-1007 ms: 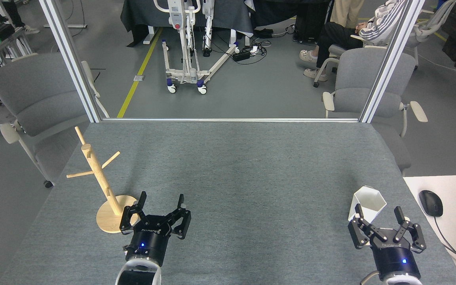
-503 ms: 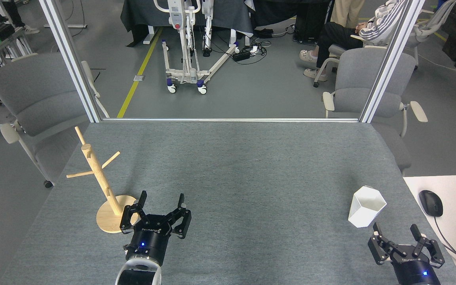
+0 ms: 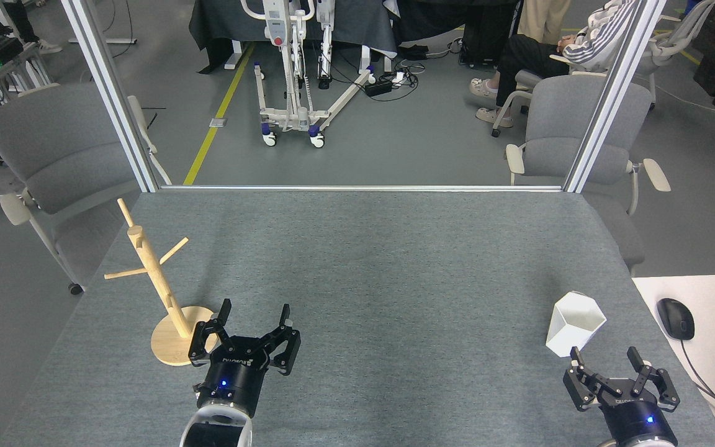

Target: Hang cup on storage rack

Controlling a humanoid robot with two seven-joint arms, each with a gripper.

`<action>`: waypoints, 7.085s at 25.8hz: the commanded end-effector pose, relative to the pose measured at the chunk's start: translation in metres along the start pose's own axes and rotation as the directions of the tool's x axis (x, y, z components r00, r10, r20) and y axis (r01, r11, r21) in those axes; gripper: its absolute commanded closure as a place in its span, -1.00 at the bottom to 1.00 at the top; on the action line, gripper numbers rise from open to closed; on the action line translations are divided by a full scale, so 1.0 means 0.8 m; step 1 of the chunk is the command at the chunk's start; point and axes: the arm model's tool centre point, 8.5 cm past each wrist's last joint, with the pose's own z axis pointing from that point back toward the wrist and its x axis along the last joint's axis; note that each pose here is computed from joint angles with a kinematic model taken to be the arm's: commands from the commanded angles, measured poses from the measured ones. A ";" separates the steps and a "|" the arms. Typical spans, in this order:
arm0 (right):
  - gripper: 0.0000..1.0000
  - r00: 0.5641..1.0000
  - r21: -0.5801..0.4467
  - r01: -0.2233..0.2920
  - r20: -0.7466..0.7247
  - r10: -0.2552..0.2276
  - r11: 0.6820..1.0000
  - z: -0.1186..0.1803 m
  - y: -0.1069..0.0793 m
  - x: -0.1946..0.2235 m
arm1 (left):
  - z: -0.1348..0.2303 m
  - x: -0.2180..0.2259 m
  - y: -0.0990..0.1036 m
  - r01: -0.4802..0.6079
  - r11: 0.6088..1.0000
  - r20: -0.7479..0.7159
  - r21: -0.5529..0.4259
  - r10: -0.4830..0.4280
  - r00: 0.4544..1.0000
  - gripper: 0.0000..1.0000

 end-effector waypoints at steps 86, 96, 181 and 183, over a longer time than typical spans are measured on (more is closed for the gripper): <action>-1.00 0.999 0.043 0.040 -0.001 -0.040 0.998 -0.063 -0.004 0.016 | -0.008 -0.007 -0.016 0.012 0.999 -0.012 -0.038 -0.012 1.000 -0.99; -1.00 0.999 0.045 0.044 -0.003 -0.044 0.998 -0.064 -0.002 0.019 | -0.008 -0.008 -0.016 0.010 0.999 -0.015 -0.038 -0.011 1.000 -0.99; -1.00 0.998 0.084 0.057 -0.020 -0.056 0.995 -0.107 -0.012 0.025 | -0.012 -0.010 -0.024 0.010 0.998 -0.020 -0.060 -0.011 1.000 -0.99; -1.00 0.998 0.081 0.057 -0.020 -0.056 0.995 -0.110 -0.015 0.025 | -0.012 -0.010 -0.027 0.010 0.998 -0.020 -0.066 -0.011 1.000 -0.99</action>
